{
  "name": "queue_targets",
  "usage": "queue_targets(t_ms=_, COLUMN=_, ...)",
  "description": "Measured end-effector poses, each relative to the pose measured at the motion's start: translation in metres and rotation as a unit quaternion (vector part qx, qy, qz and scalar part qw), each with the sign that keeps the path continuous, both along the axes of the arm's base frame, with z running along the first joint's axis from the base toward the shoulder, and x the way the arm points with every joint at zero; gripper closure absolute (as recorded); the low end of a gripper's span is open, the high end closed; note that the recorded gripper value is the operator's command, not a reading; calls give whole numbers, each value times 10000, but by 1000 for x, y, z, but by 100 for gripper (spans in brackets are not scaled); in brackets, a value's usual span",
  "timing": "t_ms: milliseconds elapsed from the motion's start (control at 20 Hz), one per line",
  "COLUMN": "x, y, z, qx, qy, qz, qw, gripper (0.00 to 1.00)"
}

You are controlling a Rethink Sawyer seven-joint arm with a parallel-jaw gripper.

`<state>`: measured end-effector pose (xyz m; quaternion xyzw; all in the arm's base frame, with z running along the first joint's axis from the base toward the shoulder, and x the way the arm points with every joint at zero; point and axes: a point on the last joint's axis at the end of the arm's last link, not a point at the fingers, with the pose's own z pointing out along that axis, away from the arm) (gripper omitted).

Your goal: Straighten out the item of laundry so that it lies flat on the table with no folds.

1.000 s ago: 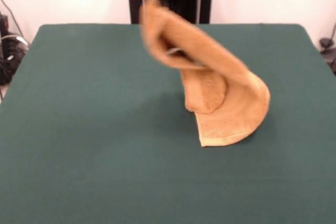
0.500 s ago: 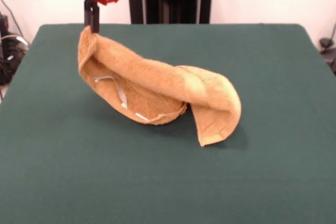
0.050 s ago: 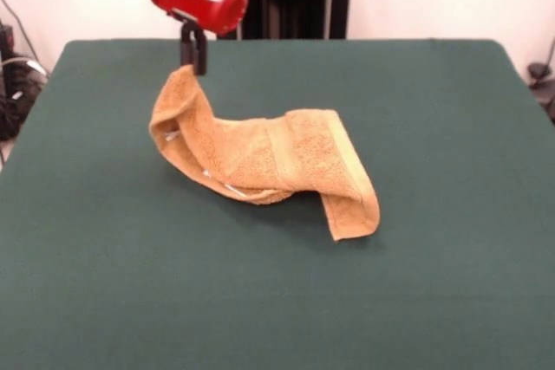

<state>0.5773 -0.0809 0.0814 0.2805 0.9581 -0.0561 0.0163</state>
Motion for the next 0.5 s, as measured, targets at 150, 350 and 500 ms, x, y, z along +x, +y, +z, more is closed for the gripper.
queue_targets(t_ms=150, x=-3, y=17, z=2, qx=3, qy=27, qz=140, qw=9999, gripper=100)
queue_targets(t_ms=350, x=-9, y=38, z=9, qx=-37, qy=46, qz=316, qw=9995, gripper=100)
queue_targets(t_ms=500, x=-21, y=64, z=19, qx=-85, qy=75, qz=518, qw=9986, gripper=100)
